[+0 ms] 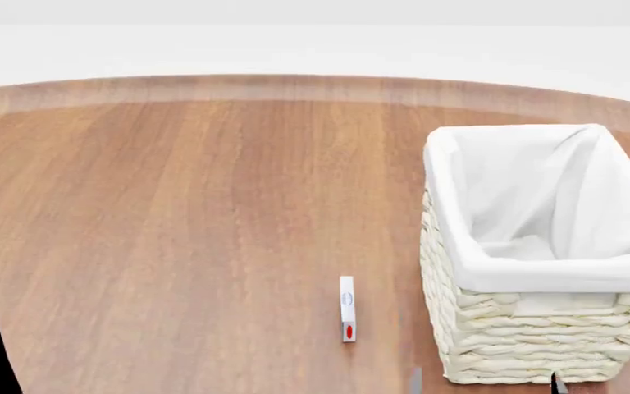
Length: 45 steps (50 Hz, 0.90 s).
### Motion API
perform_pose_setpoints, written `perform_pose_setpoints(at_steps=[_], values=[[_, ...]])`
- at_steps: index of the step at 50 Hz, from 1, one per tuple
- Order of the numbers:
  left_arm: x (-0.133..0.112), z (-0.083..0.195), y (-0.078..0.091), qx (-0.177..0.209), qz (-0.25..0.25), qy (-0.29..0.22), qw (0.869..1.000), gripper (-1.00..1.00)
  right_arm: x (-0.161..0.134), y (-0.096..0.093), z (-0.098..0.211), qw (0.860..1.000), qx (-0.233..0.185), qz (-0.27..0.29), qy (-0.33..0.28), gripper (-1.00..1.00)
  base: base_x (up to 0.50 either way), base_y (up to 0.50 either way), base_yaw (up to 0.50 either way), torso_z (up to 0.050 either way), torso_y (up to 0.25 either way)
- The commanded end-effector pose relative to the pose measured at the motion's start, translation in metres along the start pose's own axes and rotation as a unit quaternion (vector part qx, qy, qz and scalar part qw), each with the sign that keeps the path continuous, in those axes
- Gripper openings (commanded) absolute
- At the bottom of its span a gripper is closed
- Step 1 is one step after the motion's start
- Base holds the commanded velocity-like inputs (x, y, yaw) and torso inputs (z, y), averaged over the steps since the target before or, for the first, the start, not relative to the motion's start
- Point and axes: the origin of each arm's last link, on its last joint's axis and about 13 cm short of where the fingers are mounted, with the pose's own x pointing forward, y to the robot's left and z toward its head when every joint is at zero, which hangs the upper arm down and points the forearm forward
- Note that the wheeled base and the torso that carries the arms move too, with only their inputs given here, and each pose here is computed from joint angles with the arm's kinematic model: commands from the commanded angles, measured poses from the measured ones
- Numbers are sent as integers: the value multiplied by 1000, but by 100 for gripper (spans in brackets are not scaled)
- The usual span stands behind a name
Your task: Pick up the tomato sauce, and put it in the basket.
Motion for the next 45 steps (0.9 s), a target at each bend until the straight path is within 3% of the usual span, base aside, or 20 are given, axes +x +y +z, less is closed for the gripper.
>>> perform_pose_setpoints(at_steps=[1, 12, 15, 29, 36, 45], values=[[0, -3, 1, -4, -1, 5, 1000, 100, -26, -3, -16, 997, 8, -3, 75, 100, 0, 0, 0, 0, 0], [-1, -4, 1, -5, -1, 8, 1000, 100, -47, -8, -33, 991, 10, -14, 130, 100, 0, 0, 0, 0, 0], [0, -3, 1, -13, 0, 10, 1000, 100, -48, -8, -35, 988, 38, -18, 146, 100, 0, 0, 0, 0, 0], [0, -6, 1, -12, -1, 14, 1000, 100, -49, -6, -47, 983, 31, -15, 181, 100, 0, 0, 0, 0, 0], [0, -7, 1, -11, -1, 15, 1000, 100, -53, -5, -54, 971, 61, -5, 231, 100, 0, 0, 0, 0, 0], [0, -6, 0, -8, -3, 14, 1000, 100, -55, -5, -57, 967, 80, -5, 244, 100, 0, 0, 0, 0, 0]])
